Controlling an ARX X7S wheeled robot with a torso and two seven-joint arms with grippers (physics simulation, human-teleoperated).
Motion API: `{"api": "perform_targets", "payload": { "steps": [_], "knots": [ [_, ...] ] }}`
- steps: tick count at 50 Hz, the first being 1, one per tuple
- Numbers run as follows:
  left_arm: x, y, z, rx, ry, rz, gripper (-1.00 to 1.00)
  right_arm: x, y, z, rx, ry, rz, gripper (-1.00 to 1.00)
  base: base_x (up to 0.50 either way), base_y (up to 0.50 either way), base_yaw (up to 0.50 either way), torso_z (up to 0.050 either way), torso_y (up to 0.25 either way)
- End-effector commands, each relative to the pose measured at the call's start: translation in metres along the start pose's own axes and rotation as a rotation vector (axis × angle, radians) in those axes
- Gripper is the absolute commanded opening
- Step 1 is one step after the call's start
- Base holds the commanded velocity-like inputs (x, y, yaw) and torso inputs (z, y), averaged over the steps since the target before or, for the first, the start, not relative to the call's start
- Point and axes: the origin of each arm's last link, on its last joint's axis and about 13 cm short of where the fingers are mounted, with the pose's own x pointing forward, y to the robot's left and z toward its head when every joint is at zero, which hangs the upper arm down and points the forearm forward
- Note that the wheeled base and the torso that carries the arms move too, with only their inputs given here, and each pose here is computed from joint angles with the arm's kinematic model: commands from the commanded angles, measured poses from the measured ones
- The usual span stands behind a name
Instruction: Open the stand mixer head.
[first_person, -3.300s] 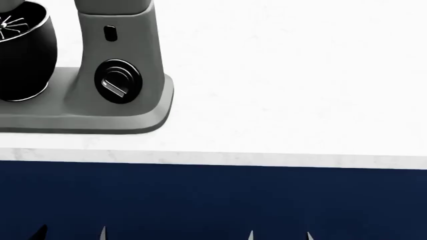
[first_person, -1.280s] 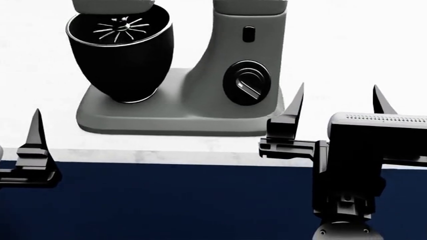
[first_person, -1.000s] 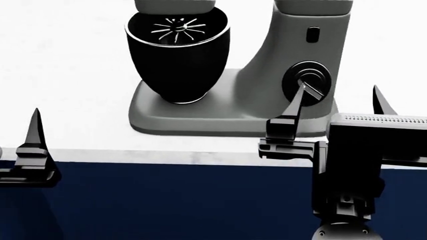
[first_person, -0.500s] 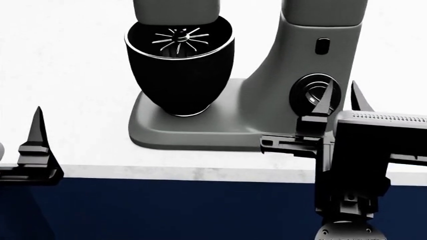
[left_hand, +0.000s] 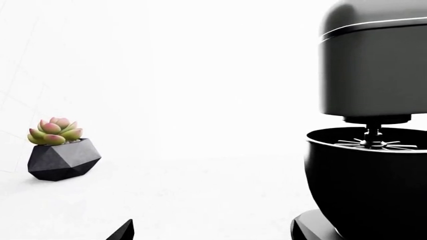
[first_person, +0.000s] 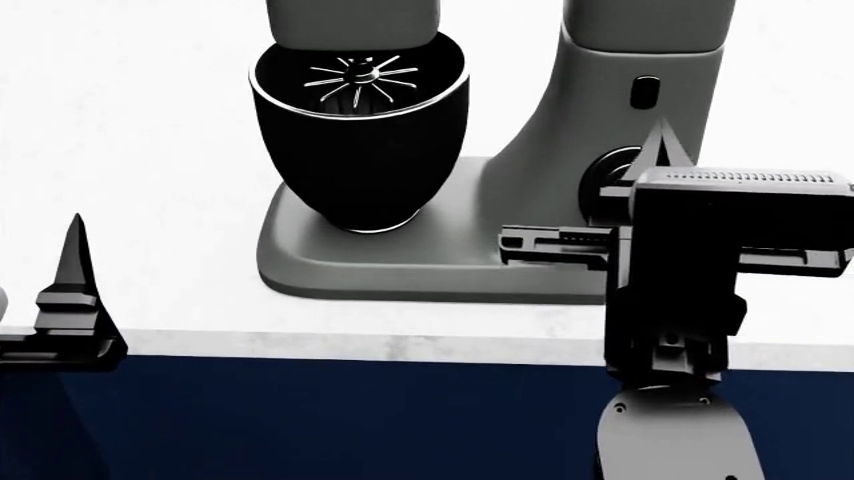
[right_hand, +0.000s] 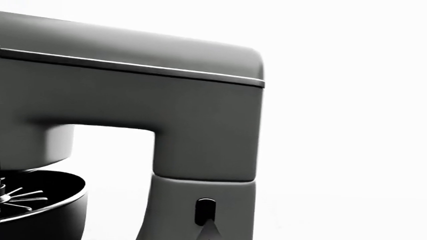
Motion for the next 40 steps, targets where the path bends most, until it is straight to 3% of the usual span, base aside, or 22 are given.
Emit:
{"api": "perform_targets", "payload": {
  "steps": [1,40],
  "knots": [
    [0.000,0.001,0.000,-0.002,-0.001,-0.001,1.00,0.014,0.004,0.002,-0.019,-0.013,-0.015,-1.00,0.00,0.00,0.00,0.000,0.000],
    [-0.002,0.002,0.001,-0.013,-0.011,0.005,1.00,0.042,0.013,-0.012,-0.069,-0.004,-0.054,-1.00,0.00,0.00,0.00,0.000,0.000]
  ]
}}
